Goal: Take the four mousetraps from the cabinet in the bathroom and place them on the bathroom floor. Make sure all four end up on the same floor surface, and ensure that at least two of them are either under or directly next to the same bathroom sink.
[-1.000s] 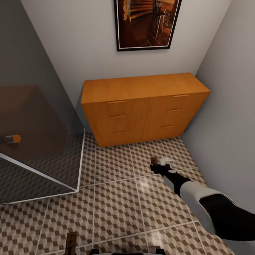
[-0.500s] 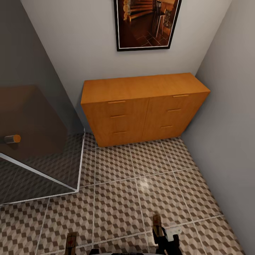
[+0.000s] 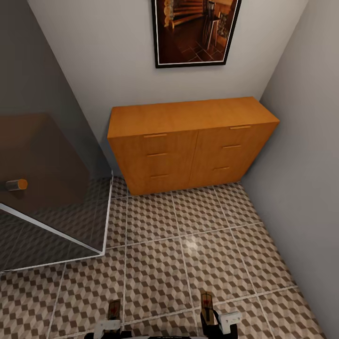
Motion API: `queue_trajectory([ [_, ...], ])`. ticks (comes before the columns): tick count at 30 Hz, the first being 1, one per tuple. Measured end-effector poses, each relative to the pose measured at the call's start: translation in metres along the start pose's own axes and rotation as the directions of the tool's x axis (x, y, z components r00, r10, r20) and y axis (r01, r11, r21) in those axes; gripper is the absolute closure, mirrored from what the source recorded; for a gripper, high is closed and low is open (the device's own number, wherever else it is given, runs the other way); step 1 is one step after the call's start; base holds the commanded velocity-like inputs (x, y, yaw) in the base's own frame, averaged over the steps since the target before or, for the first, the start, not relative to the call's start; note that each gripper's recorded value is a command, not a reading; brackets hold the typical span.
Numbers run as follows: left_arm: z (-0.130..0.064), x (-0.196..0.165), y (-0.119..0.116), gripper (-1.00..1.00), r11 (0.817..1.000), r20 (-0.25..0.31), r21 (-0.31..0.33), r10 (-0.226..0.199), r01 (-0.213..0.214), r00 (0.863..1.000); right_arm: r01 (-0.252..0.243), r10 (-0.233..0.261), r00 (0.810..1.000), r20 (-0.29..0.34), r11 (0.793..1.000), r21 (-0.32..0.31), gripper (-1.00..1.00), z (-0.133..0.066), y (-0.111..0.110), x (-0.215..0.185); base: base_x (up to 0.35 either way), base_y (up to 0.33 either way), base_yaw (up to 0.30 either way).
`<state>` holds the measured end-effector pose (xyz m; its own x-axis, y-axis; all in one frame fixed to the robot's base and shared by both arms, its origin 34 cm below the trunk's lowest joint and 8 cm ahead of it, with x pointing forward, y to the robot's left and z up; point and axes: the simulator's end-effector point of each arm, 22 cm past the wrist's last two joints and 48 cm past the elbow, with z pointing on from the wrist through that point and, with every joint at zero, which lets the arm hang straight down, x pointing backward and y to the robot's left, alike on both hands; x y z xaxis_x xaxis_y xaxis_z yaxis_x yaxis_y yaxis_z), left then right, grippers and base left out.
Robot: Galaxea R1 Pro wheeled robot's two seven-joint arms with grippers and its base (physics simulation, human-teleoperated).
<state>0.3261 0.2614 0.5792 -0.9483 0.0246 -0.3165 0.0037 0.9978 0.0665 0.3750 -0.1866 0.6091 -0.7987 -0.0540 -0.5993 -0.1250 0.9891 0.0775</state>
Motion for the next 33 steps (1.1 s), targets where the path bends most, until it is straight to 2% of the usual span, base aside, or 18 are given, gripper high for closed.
queue_trajectory([
  [6, 0.002, -0.013, 0.0, 1.0, 1.0, 0.016, -0.021, 0.001, 0.0, 1.0, 0.002, -0.002, 1.0, 0.001, 1.0, 0.005, 1.0, 0.0, -0.004, 0.0, 0.0, 0.0, 0.0],
  [10, -0.001, -0.019, 0.007, 1.0, 0.999, 0.083, -0.033, -0.002, 0.005, 0.997, 0.004, -0.004, 1.0, 0.001, 1.0, 0.006, 1.0, 0.0, -0.005, 0.0, 0.0, 0.0, 0.0],
  [13, -0.006, -0.01, 0.019, 1.0, 0.998, 0.109, -0.056, 0.004, 0.002, 0.994, 0.004, -0.004, 1.0, 0.001, 1.0, 0.005, 1.0, 0.0, -0.005, 0.0, 0.0, 0.0, 0.0],
  [18, -0.009, 0.002, 0.029, 1.0, 0.997, 0.105, -0.074, 0.017, -0.009, 0.994, 0.003, -0.003, 1.0, 0.0, 1.0, 0.007, 1.0, 0.0, -0.006, 0.001, 0.0, 0.0, 0.0],
  [33, -0.011, 0.01, 0.031, 1.0, 0.997, 0.089, -0.08, 0.023, -0.016, 0.996, 0.003, -0.003, 1.0, 0.0, 1.0, 0.01, 1.0, -0.001, -0.007, 0.0, 0.0, 0.0, 0.0],
])
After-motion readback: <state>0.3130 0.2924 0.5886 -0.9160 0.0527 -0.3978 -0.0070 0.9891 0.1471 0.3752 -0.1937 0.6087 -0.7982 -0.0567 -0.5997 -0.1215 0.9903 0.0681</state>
